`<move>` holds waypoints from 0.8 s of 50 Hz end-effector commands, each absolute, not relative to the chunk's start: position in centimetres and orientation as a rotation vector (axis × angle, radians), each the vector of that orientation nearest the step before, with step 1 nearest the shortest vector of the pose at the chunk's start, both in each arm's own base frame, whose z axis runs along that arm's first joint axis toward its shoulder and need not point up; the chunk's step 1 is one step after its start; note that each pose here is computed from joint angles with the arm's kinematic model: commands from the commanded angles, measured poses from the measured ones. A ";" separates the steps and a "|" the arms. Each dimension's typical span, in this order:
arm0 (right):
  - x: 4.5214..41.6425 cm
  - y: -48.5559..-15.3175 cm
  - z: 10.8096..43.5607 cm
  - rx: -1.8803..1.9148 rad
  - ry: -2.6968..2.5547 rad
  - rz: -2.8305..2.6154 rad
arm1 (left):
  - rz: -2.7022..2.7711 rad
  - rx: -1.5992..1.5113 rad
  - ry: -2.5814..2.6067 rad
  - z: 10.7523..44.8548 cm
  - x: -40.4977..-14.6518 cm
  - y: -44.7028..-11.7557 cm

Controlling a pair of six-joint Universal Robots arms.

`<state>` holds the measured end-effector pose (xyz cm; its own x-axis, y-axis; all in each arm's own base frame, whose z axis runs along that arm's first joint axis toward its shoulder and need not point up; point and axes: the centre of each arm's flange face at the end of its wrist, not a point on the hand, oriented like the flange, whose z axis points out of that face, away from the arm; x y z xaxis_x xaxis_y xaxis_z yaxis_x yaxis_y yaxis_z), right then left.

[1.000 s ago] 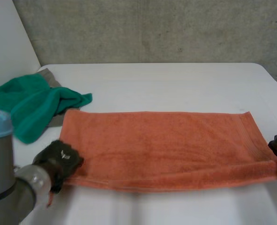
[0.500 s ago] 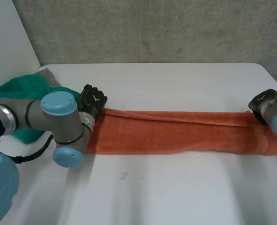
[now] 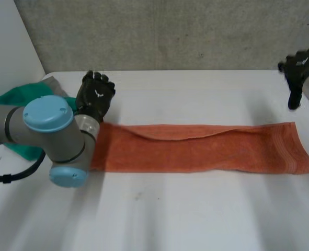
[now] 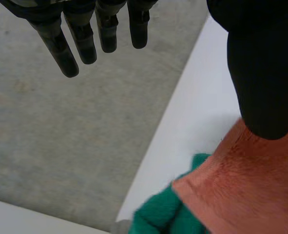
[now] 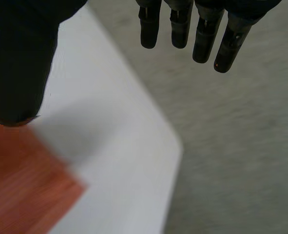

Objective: Fold the laundry.

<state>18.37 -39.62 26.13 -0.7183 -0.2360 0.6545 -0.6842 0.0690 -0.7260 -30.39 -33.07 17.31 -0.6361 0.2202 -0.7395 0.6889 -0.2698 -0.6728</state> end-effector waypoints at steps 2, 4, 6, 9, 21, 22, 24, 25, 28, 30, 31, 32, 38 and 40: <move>15.5 -37.0 20.1 1.009 -2.275 1.407 | -1.831 1.266 1.806 13.7 -29.0 -30.9; 14.8 -36.6 18.8 0.998 -2.292 1.418 | -1.801 1.275 1.832 13.3 -28.5 -30.6; 14.0 -36.3 18.4 0.977 -2.293 1.436 | -1.766 1.278 1.864 12.7 -27.8 -30.1; 12.3 -35.5 17.7 0.939 -2.316 1.449 | -1.755 1.271 1.896 12.7 -27.3 -29.3; 12.0 -34.5 15.6 1.016 -2.380 1.544 | -1.903 1.141 1.931 14.3 -27.7 -30.7; 12.0 -34.7 15.9 1.022 -2.368 1.557 | -1.909 1.136 1.926 14.4 -27.8 -31.0; 12.1 -35.5 16.6 1.020 -2.352 1.593 | -1.904 1.141 1.932 13.7 -28.0 -31.7; 12.1 -35.8 16.6 1.016 -2.360 1.596 | -1.905 1.146 1.933 13.6 -28.1 -31.9; 12.0 -37.0 15.7 0.985 -2.449 1.567 | -1.926 1.180 1.941 13.2 -28.4 -32.8; 12.0 -37.7 15.5 0.969 -2.483 1.556 | -1.927 1.217 1.965 13.0 -28.5 -32.8; 12.2 -38.2 15.5 0.960 -2.513 1.549 | -1.930 1.234 1.981 12.9 -28.5 -32.9; 12.3 -38.5 15.5 0.961 -2.526 1.545 | -1.927 1.270 2.016 12.8 -28.6 -32.8; 13.4 -40.5 14.7 0.972 -2.576 1.537 | -1.908 1.313 2.132 12.4 -28.9 -33.7; 14.0 -41.4 14.1 0.962 -2.592 1.540 | -1.860 1.320 2.178 11.7 -29.0 -34.3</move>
